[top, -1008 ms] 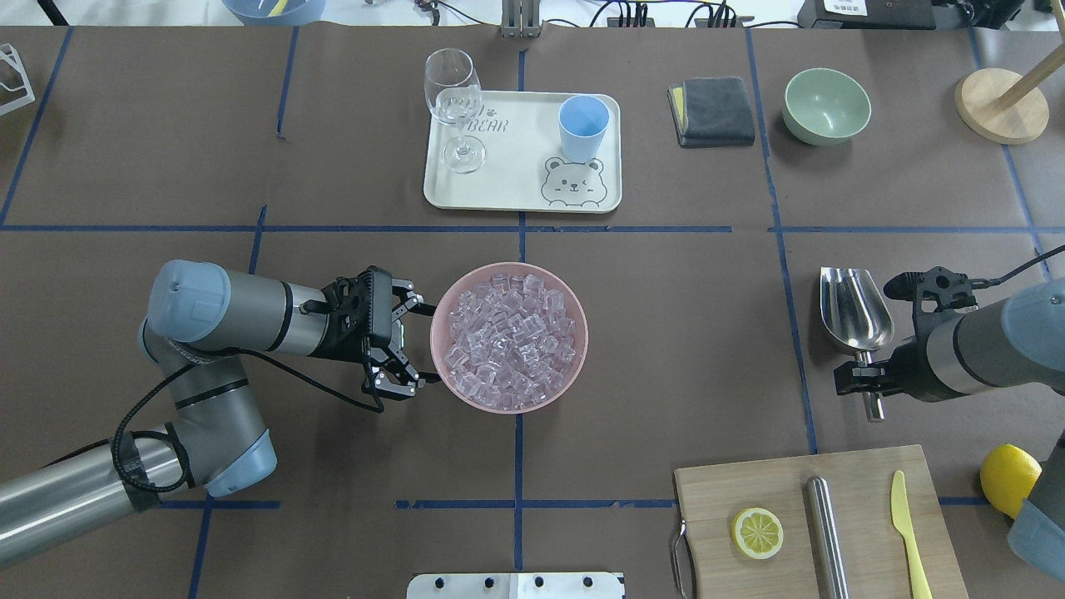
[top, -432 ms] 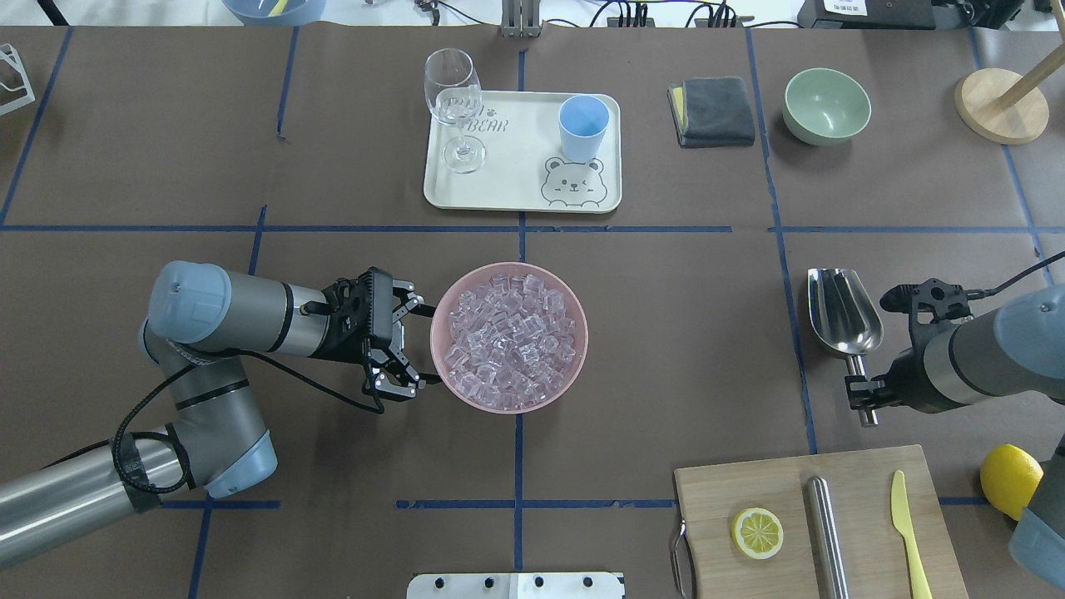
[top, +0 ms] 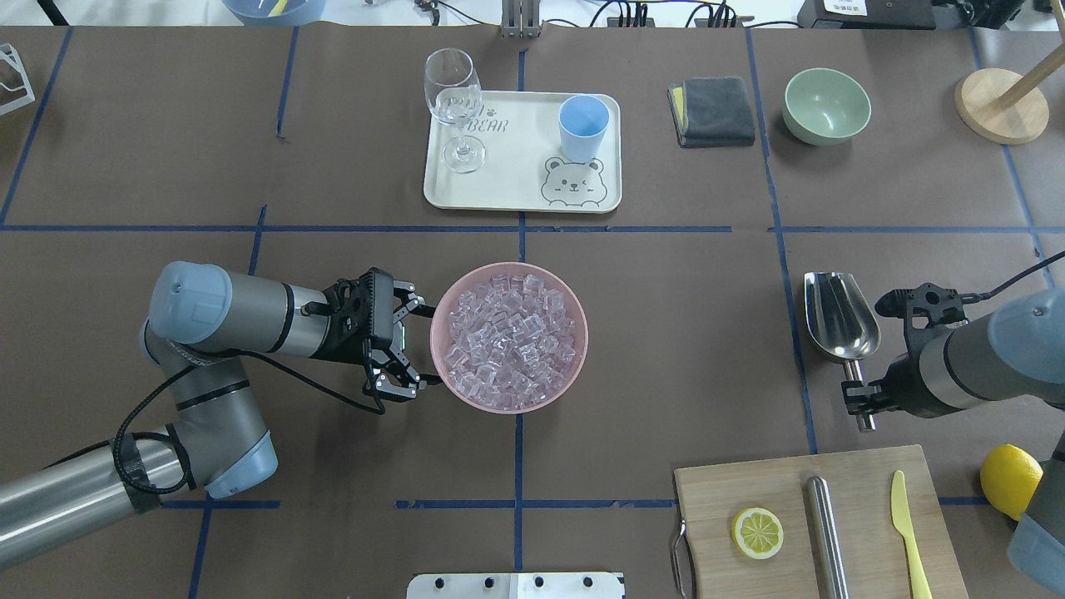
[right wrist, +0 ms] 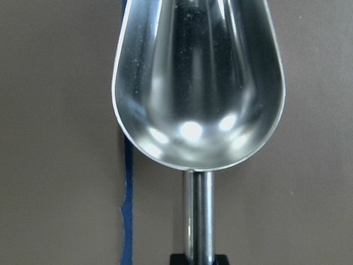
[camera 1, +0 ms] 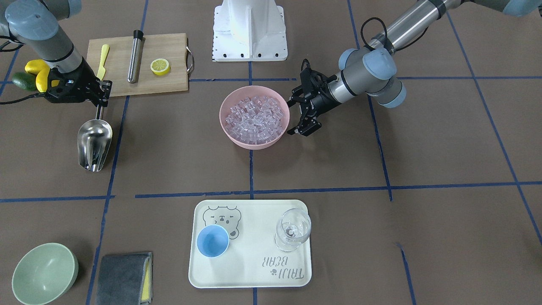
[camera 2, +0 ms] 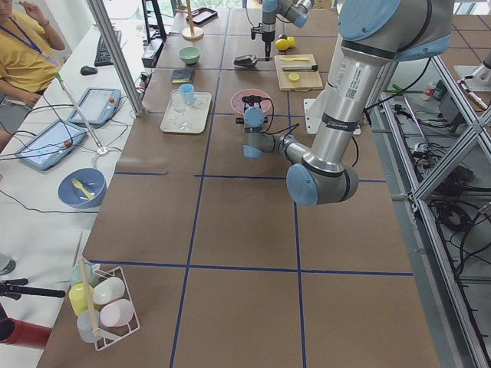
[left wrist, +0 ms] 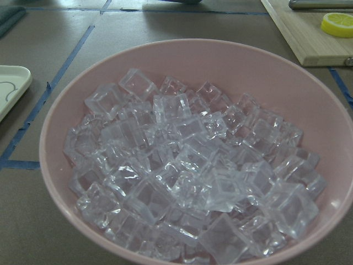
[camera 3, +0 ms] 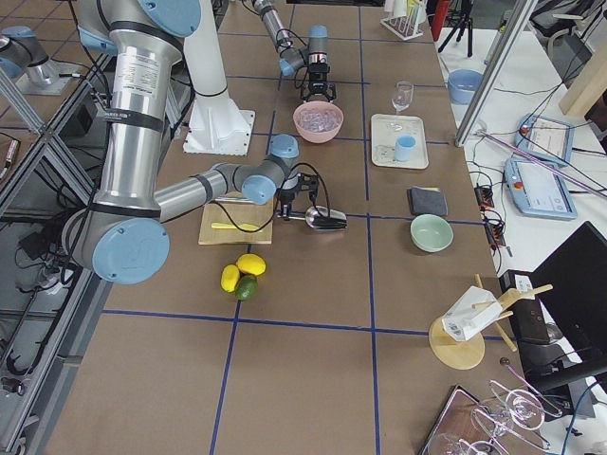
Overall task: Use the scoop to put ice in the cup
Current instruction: 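Lower the right gripper onto the silver scoop handle and grasp it, then lift the scoop with the right gripper and carry it over the pink bowl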
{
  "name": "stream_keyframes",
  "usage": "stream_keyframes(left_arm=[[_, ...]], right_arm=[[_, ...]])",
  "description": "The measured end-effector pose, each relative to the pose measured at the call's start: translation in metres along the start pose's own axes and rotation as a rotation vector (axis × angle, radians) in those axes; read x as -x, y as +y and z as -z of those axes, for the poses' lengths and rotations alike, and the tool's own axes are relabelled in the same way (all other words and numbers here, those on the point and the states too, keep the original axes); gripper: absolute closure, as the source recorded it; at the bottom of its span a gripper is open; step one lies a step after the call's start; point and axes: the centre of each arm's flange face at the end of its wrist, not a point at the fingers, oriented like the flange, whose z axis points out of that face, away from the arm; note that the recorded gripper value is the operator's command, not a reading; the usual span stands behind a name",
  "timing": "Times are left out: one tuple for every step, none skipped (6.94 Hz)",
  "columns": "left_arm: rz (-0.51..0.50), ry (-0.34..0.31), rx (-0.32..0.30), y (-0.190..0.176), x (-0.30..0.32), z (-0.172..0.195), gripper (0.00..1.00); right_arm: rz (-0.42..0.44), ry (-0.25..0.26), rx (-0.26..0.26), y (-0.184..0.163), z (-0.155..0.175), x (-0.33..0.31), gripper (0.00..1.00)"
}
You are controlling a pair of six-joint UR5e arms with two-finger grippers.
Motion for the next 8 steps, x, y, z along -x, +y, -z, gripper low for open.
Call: stream_keyframes(left_arm=[[0.000,0.000,0.000,0.000,0.000,0.000,0.00],[0.000,0.000,-0.001,0.000,0.000,0.000,0.00],[0.000,0.000,-0.001,0.000,0.000,0.000,0.00],[0.000,0.001,-0.001,0.000,0.000,0.000,0.00],[0.000,0.001,-0.001,0.000,0.000,0.000,0.00],[0.000,0.001,-0.001,0.000,0.000,0.000,0.00],[0.000,0.001,-0.001,0.000,0.000,0.000,0.00],[-0.001,0.001,-0.002,0.000,0.000,0.000,0.00]], right_arm=[[0.002,0.000,-0.003,0.000,0.001,0.001,0.46],[0.004,0.003,-0.004,0.001,-0.001,0.001,0.41],[0.008,0.006,0.001,0.003,-0.004,0.002,0.42],[0.012,0.009,0.006,0.005,-0.007,0.003,0.49],[0.015,0.014,0.012,0.006,-0.010,0.003,0.80],[0.016,0.017,0.015,0.007,-0.012,0.003,1.00],[0.018,0.018,0.013,0.006,-0.012,0.002,1.00],[0.029,0.017,0.004,0.004,-0.009,0.001,1.00]])
